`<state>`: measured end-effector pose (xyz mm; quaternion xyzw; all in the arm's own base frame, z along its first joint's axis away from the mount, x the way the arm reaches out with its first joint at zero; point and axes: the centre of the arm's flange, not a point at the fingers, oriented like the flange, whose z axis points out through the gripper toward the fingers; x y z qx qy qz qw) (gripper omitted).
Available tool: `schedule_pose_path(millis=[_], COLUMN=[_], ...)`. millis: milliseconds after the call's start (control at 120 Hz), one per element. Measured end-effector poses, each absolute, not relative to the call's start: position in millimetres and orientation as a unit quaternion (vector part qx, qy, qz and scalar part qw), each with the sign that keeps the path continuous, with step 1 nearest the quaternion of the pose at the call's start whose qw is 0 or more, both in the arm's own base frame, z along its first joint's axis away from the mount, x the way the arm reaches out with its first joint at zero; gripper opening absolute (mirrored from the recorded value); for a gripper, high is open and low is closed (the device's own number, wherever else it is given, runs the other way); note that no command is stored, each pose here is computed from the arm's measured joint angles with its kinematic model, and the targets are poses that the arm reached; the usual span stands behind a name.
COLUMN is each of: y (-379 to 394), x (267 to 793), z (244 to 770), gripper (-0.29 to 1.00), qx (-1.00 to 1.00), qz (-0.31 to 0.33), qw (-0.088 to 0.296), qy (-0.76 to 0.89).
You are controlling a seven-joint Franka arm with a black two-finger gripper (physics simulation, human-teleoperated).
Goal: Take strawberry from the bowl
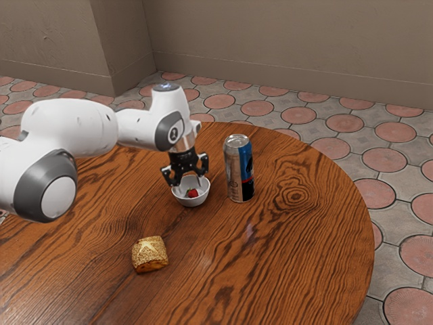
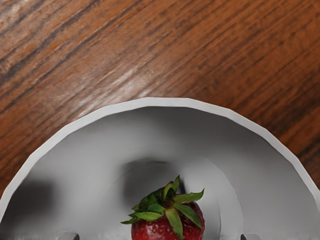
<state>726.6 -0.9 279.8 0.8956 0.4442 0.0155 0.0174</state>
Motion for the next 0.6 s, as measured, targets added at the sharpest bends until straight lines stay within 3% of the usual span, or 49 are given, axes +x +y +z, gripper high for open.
schedule_pose_path(millis=[600], y=[1], x=[728], z=[262], gripper=[0.35], qx=[0.890], qz=[0.012], qw=[0.011], qy=[0.455])
